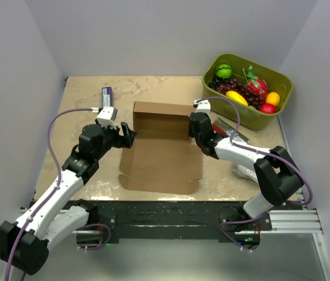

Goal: Fold the paper box

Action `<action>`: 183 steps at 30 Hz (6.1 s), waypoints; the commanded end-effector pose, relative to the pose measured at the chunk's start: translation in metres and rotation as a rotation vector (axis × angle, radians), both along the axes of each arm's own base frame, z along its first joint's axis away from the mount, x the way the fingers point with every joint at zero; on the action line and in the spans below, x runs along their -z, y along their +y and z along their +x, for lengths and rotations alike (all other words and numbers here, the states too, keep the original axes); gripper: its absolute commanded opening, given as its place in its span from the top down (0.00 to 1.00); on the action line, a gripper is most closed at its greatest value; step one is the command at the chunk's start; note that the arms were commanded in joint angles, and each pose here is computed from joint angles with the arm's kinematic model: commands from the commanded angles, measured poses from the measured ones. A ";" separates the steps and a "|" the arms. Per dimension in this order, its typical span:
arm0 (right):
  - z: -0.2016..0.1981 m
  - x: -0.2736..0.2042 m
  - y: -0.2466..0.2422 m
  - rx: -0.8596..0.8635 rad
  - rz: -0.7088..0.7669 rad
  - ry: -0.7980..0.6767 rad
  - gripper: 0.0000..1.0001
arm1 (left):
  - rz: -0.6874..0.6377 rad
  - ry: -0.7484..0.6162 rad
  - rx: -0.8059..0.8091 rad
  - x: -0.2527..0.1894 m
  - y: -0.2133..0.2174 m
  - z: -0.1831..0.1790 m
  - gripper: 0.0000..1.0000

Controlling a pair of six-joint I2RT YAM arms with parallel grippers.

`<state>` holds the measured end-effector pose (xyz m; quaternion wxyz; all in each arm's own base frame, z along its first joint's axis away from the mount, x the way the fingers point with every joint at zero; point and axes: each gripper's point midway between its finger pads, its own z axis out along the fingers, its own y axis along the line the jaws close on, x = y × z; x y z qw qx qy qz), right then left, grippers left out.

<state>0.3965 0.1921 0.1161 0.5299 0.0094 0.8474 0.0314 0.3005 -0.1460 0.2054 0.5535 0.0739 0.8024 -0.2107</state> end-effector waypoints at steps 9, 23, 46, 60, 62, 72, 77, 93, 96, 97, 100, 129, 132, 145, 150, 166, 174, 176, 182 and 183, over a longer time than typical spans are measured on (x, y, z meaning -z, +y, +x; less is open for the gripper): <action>-0.037 -0.007 0.038 -0.332 0.049 0.187 1.00 | 0.011 -0.021 -0.229 0.001 0.042 -0.009 0.17; -0.040 -0.002 0.047 -0.387 0.055 0.253 1.00 | 0.035 0.014 -0.256 0.051 0.029 -0.006 0.24; -0.028 0.020 0.037 -0.244 0.089 0.222 0.69 | 0.063 0.012 -0.236 0.059 0.016 -0.010 0.83; -0.017 0.032 0.023 -0.091 0.074 0.197 0.98 | 0.033 -0.007 -0.217 0.051 0.009 -0.012 0.95; -0.012 0.032 0.017 -0.037 0.049 0.190 1.00 | 0.035 -0.012 -0.221 0.051 0.009 -0.013 0.96; -0.011 0.047 -0.014 0.123 -0.099 0.217 1.00 | 0.043 -0.024 -0.255 0.046 0.012 -0.011 1.00; -0.011 0.046 -0.004 0.061 -0.083 0.220 1.00 | 0.059 -0.028 -0.229 0.043 0.008 -0.011 0.96; -0.023 0.015 0.020 -0.114 -0.041 0.281 0.44 | 0.096 -0.022 -0.173 -0.007 0.004 -0.015 0.20; -0.030 0.008 0.028 -0.176 -0.015 0.288 0.32 | 0.201 -0.073 -0.097 -0.030 -0.001 -0.010 0.17; -0.032 0.001 0.030 -0.192 -0.006 0.279 0.29 | 0.239 -0.081 -0.064 -0.033 -0.003 -0.009 0.17; -0.042 -0.007 0.032 -0.243 0.004 0.277 0.21 | 0.408 -0.119 0.075 -0.039 -0.015 -0.001 0.17; -0.098 -0.127 -0.030 -0.240 0.182 0.015 0.03 | 0.878 -0.379 0.367 0.000 -0.108 0.049 0.14; -0.102 -0.136 -0.036 -0.227 0.193 -0.004 0.03 | 0.929 -0.348 0.268 0.005 -0.101 0.066 0.23; -0.114 -0.162 -0.041 -0.238 0.216 -0.029 0.03 | 0.858 -0.183 0.000 0.016 -0.057 0.120 0.74; -0.114 -0.170 -0.034 -0.270 0.231 -0.028 0.03 | 0.706 -0.044 -0.050 0.035 -0.030 0.138 0.82; -0.113 -0.134 -0.038 -0.216 0.211 0.073 0.03 | 0.455 0.423 -0.034 0.146 0.019 0.096 0.84; -0.092 -0.141 -0.064 -0.098 0.249 0.050 0.01 | 0.304 0.535 0.081 0.161 -0.002 0.044 0.79; -0.093 -0.164 -0.069 -0.094 0.280 -0.016 0.01 | 0.260 0.552 0.105 0.161 -0.006 0.031 0.78; -0.096 -0.209 -0.093 -0.012 0.289 -0.105 0.01 | 0.191 0.566 0.158 0.158 -0.015 0.010 0.75; -0.094 -0.210 -0.102 0.019 0.279 -0.106 0.01 | 0.184 0.562 0.161 0.157 -0.015 0.009 0.75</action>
